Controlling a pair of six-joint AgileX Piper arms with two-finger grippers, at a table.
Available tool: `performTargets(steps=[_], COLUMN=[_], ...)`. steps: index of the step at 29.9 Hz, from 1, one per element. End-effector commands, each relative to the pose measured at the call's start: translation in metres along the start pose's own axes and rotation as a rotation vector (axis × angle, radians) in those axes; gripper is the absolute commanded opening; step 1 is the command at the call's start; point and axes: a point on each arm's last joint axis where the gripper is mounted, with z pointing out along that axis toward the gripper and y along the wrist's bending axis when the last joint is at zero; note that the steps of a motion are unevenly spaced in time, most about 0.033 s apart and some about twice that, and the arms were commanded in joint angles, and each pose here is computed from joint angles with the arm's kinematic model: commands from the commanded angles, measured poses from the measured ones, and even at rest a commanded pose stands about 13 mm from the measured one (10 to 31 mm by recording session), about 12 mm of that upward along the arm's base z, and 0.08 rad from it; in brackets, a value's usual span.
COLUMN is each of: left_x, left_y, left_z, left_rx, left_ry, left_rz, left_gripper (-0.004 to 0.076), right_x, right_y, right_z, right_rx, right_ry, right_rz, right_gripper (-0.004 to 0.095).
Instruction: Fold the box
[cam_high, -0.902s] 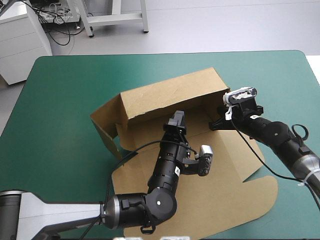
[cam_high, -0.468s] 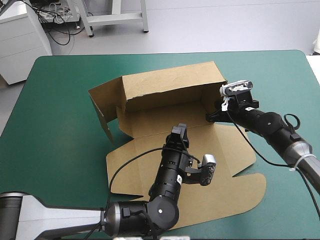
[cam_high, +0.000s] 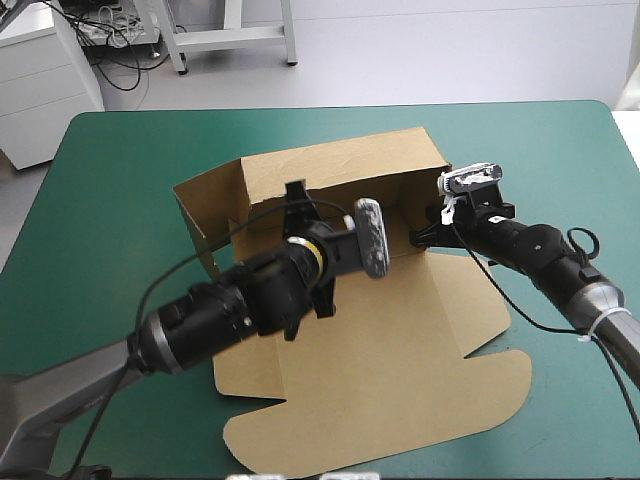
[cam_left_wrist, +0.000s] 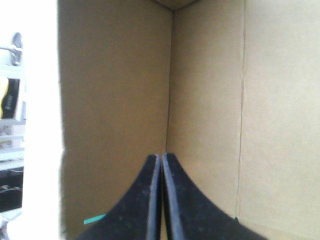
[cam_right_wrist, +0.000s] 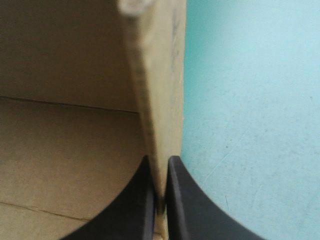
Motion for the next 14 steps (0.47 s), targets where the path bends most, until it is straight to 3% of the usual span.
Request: performTargets(steps=[1,7,14], left_x=[0.012,0.055,0.12], left_y=[0.056,0.12,0.161], left_z=[-0.037,-0.043,-0.036], left_rx=[0.006,-0.022,-0.016], left_ry=[-0.08,-0.079,-0.038], left_rz=[-0.168,-0.478,-0.872], left_gripper=[-0.0009,-0.0009,-0.0009], right_x=[-0.02,-0.02,-0.02], right_y=[0.001,0.002,0.002], right_z=[-0.013,-0.013,-0.013], right_rx=[0.01,0.003,-0.002], right_ry=[-0.087,-0.081,-0.078], right_rz=[0.025,0.023,0.019], right_gripper=[-0.002,-0.002,-0.002])
